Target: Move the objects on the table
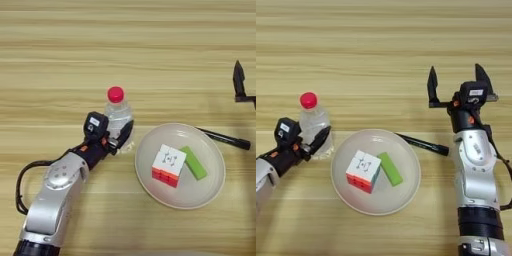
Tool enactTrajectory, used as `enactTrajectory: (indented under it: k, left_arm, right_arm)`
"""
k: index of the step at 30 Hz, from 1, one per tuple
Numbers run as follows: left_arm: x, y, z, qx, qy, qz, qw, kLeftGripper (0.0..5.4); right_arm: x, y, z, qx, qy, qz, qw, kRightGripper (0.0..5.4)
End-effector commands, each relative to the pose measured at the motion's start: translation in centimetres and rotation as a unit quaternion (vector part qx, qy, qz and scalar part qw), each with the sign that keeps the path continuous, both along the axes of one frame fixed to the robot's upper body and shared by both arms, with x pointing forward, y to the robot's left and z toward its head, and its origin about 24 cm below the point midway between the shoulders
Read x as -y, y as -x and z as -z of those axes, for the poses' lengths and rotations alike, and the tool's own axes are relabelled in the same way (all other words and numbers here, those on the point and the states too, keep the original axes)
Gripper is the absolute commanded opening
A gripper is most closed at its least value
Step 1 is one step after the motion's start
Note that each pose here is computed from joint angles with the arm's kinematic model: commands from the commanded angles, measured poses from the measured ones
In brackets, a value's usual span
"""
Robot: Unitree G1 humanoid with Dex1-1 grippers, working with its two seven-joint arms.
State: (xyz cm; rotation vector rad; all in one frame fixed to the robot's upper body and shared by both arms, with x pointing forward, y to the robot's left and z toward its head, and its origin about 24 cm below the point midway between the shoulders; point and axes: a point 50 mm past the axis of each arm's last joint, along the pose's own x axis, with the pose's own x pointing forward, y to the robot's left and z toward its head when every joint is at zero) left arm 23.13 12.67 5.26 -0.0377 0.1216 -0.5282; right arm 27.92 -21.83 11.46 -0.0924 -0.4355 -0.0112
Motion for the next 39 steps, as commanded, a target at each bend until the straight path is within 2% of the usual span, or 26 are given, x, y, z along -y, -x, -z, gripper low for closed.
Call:
enactTrajectory:
  k: [1,12,20,25,26,39]
  left_arm:
    - [0.7,0.0,-0.8,0.016,0.012,0.018,0.9996,3.07]
    - [1.5,0.0,-0.9,0.018,0.012,0.037,0.9991,3.07]
    - [1.3,-0.1,-0.3,0.010,0.005,0.036,0.9993,3.07]
    - [1.0,-0.2,0.0,0.013,-0.009,0.028,0.9995,3.07]
    - [1.0,-0.3,0.0,0.015,-0.013,0.028,0.9994,3.36]
    - [0.9,-0.4,0.2,0.016,-0.014,0.022,0.9995,4.67]
  right_arm:
    - [-0.2,-0.2,-0.4,0.011,0.001,-0.003,1.000,5.40]
    - [-0.3,-0.1,-0.4,0.011,0.001,-0.002,1.000,5.40]
    - [-0.3,-0.1,-0.4,0.011,0.001,-0.003,1.000,5.40]
    - [-0.3,-0.2,-0.4,0.012,0.001,-0.003,1.000,5.40]
    - [-0.2,-0.2,-0.5,0.012,0.001,-0.003,1.000,5.40]
    - [-0.2,-0.3,-0.5,0.012,0.003,-0.004,1.000,5.40]
